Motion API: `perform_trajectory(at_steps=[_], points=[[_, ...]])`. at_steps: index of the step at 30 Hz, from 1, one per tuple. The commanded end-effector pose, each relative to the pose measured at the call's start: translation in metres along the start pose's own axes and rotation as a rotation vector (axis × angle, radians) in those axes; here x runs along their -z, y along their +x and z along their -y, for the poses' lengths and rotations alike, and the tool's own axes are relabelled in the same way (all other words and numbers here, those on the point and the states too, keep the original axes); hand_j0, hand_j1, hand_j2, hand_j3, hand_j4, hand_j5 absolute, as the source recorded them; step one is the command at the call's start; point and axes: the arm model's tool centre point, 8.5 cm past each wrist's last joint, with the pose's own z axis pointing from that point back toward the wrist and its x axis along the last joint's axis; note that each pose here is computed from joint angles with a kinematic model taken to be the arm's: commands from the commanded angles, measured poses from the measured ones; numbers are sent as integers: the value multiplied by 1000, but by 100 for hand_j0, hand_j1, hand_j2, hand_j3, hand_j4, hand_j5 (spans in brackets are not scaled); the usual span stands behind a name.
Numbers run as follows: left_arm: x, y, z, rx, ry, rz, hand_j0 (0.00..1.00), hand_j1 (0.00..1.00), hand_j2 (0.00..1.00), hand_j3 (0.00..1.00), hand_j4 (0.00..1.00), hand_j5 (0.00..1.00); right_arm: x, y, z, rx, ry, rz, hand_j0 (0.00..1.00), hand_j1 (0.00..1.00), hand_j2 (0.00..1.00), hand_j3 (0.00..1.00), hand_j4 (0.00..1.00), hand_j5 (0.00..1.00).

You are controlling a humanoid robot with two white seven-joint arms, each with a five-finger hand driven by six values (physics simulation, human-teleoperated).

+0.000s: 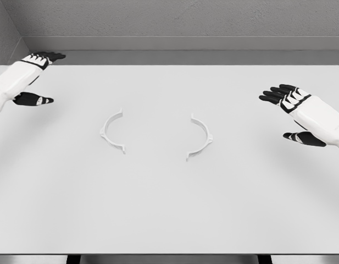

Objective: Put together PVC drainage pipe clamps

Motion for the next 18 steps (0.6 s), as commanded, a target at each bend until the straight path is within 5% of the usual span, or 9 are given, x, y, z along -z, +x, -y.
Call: perform_trajectory(at_steps=[1, 5, 8, 10, 18], points=[[2, 3, 6, -6, -15, 10, 100, 100, 100, 100, 100, 100, 0, 0, 0, 5, -3, 0, 100, 100, 100, 100, 100, 100], [-4, 5, 10, -6, -27, 15, 100, 100, 100, 100, 100, 100, 2, 2, 0, 7, -9, 7, 100, 100, 100, 100, 100, 100], [-16, 13, 42, -43, -78, 19, 100, 100, 100, 100, 100, 100, 44, 26, -14, -28, 18, 104, 100, 100, 100, 100, 100, 100], [-8, 24, 49, -61, -70, 47, 100, 100, 100, 100, 100, 100, 69, 37, -26, -1, 49, 110, 100, 100, 100, 100, 100, 100], [20, 54, 76, -99, -104, 121, 100, 100, 100, 100, 100, 100, 114, 35, -50, -20, 102, 23, 100, 100, 100, 100, 100, 100]])
